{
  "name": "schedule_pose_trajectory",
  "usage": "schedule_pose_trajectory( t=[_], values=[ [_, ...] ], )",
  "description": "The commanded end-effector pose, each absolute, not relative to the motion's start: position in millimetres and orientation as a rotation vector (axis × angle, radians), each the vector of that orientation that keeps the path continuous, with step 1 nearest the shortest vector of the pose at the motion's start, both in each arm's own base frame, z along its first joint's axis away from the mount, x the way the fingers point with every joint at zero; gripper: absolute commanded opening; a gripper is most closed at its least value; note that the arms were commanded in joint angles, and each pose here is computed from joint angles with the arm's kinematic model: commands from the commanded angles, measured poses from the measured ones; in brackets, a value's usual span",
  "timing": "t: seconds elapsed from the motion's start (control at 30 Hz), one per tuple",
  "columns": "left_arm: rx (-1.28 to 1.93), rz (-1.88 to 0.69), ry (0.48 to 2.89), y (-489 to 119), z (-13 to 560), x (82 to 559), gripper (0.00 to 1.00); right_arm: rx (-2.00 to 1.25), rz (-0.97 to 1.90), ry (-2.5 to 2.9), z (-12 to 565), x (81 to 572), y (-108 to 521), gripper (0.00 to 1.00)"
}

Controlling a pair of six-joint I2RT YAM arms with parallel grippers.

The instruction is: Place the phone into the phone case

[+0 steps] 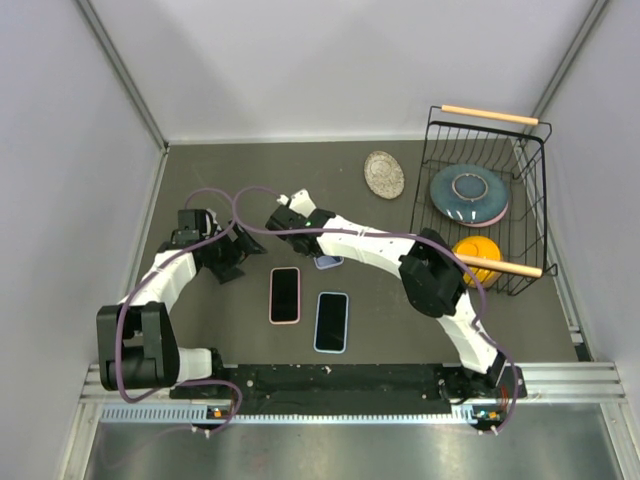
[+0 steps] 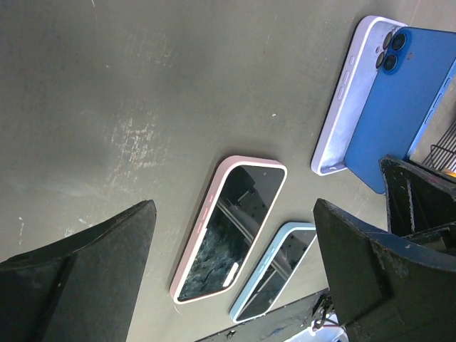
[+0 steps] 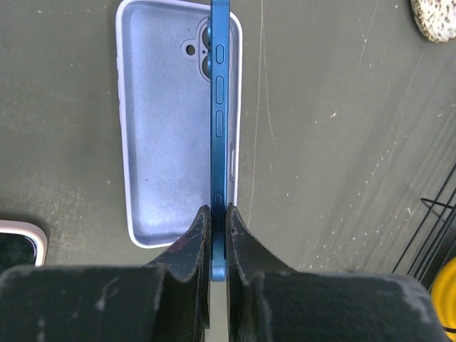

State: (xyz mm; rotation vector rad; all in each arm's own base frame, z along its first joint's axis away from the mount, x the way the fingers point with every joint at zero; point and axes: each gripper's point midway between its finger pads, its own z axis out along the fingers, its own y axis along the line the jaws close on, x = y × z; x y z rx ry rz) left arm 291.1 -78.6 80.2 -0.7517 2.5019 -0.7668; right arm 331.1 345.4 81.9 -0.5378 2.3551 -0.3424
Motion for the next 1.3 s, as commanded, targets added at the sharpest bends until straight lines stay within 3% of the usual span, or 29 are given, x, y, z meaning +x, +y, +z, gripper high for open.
schedule_pose_trajectory(
  t=[0.0,0.37,0.5,0.87,1.27],
  values=[
    [-0.746,-0.756,2.463,-74.4,86.3,294.2,0.98,-0.504,-0.371,2.278,104.9,341.6,352.0,0.00],
    [-0.743,-0.753,2.468,-74.5,85.3,294.1,0.98,-0.546,-0.398,2.272,98.5,341.7,354.9,0.00],
    [-0.753,-0.765,2.464,-75.6,84.8,296.2,0.98,-0.569,-0.385,2.294,86.0,335.6,361.5,0.14],
    [-0.736,-0.824,2.444,-81.8,88.7,302.0,0.96,-0.560,-0.331,2.358,67.2,329.0,368.5,0.25],
    [-0.632,-0.873,2.443,-87.9,90.9,304.3,0.96,-0.581,-0.210,2.424,69.6,327.8,374.9,0.47]
  ],
)
